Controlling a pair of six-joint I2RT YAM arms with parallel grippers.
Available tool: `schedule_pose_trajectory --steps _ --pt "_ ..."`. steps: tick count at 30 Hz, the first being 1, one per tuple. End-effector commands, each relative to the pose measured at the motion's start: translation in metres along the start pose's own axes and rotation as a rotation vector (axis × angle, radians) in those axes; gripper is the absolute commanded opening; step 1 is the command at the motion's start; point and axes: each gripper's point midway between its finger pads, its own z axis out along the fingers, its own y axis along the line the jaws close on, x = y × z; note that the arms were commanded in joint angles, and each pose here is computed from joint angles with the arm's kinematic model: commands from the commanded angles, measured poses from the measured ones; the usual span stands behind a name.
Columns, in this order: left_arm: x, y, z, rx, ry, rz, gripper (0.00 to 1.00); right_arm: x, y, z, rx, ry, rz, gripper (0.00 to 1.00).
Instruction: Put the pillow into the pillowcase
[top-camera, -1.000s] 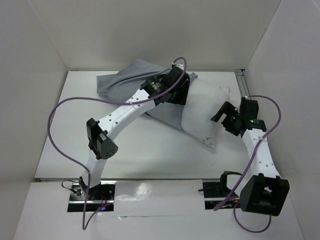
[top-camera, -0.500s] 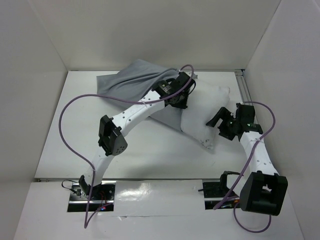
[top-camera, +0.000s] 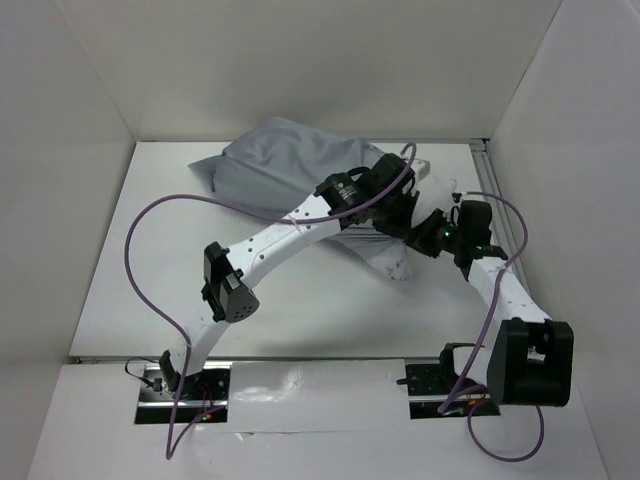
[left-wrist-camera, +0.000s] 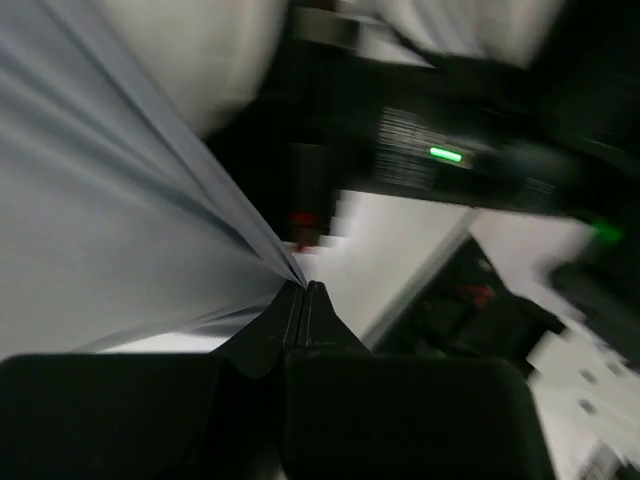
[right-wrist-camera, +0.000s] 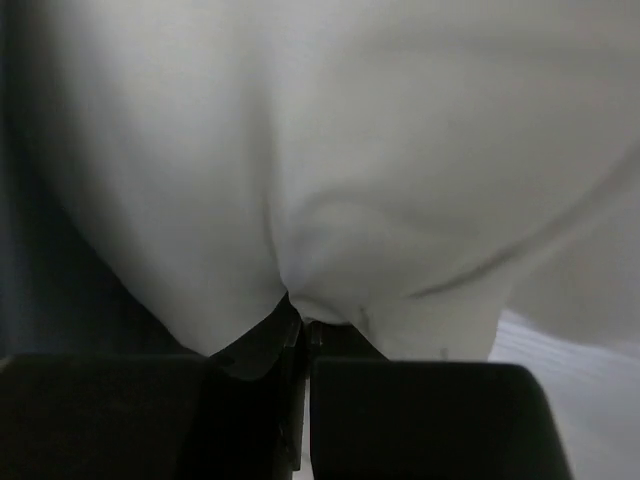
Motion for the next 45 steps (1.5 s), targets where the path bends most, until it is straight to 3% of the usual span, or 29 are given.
schedule_pose_trajectory --steps 1,5,9,13,16,17,20,22,24,25,27,28,30,31,32,33,35,37,41,45 --pt "-0.020 -0.129 -0.077 0.543 -0.047 0.093 0.00 -0.008 0.102 0.002 -0.424 -0.001 -0.093 0.00" --pt "-0.035 -0.154 -0.125 0.741 -0.085 0.130 0.00 -0.016 0.124 0.000 -0.521 -0.016 -0.070 0.00" --pt "-0.061 -0.126 -0.132 0.718 -0.127 0.079 0.00 -0.018 0.160 0.007 -0.634 -0.050 -0.054 0.00" --pt "-0.039 -0.154 -0.150 0.826 -0.063 0.116 0.00 -0.010 0.171 0.040 -0.579 -0.096 -0.011 0.00" --pt "-0.010 -0.170 -0.155 0.859 0.013 0.130 0.00 -0.006 0.182 0.050 -0.675 -0.093 0.083 0.00" --pt "0.000 -0.164 -0.158 0.841 0.041 0.128 0.00 -0.011 0.198 0.042 -0.761 -0.106 0.064 0.00" --pt "0.017 -0.141 -0.149 0.695 0.059 0.141 0.00 0.000 0.206 0.045 -0.799 -0.042 0.066 0.00" --pt "0.029 -0.100 -0.135 0.470 0.053 0.138 0.02 0.012 0.203 0.047 -0.765 -0.025 0.064 0.00" --pt "0.032 -0.068 -0.126 0.297 0.035 0.145 0.29 0.020 0.194 0.047 -0.703 -0.022 0.066 0.00" --pt "0.041 -0.051 -0.128 0.224 0.062 0.160 0.54 0.025 0.194 0.047 -0.690 -0.027 0.031 0.00" --pt "0.045 -0.024 -0.129 0.088 0.060 0.164 0.68 0.039 0.180 0.049 -0.605 0.013 0.016 0.01" --pt "0.042 -0.002 -0.129 -0.026 0.032 0.165 0.71 0.043 0.172 0.050 -0.570 0.017 -0.026 0.09" --pt "0.043 0.018 -0.149 -0.119 -0.019 0.137 0.70 0.047 0.161 0.046 -0.503 0.022 -0.054 0.37" --pt "0.058 0.040 -0.145 -0.215 -0.009 0.136 0.67 0.053 0.147 0.048 -0.431 0.044 -0.082 0.65" --pt "0.060 0.050 -0.150 -0.258 -0.034 0.103 0.63 0.054 0.141 0.047 -0.391 0.045 -0.098 0.73" --pt "0.055 0.056 -0.169 -0.282 -0.109 0.073 0.53 0.048 0.137 0.041 -0.343 0.012 -0.115 0.78" --pt "0.080 0.094 -0.168 -0.432 -0.114 0.019 0.41 0.049 0.113 0.033 -0.199 0.029 -0.148 0.85" --pt "0.100 0.117 -0.170 -0.486 -0.117 -0.020 0.41 0.052 0.085 0.027 -0.056 0.047 -0.151 0.87" --pt "0.140 0.138 -0.156 -0.533 -0.066 -0.107 0.57 0.047 0.069 -0.003 0.038 0.001 -0.204 0.87" --pt "0.167 0.140 -0.133 -0.487 -0.055 -0.130 0.60 0.051 0.059 -0.024 0.065 -0.033 -0.214 0.84"
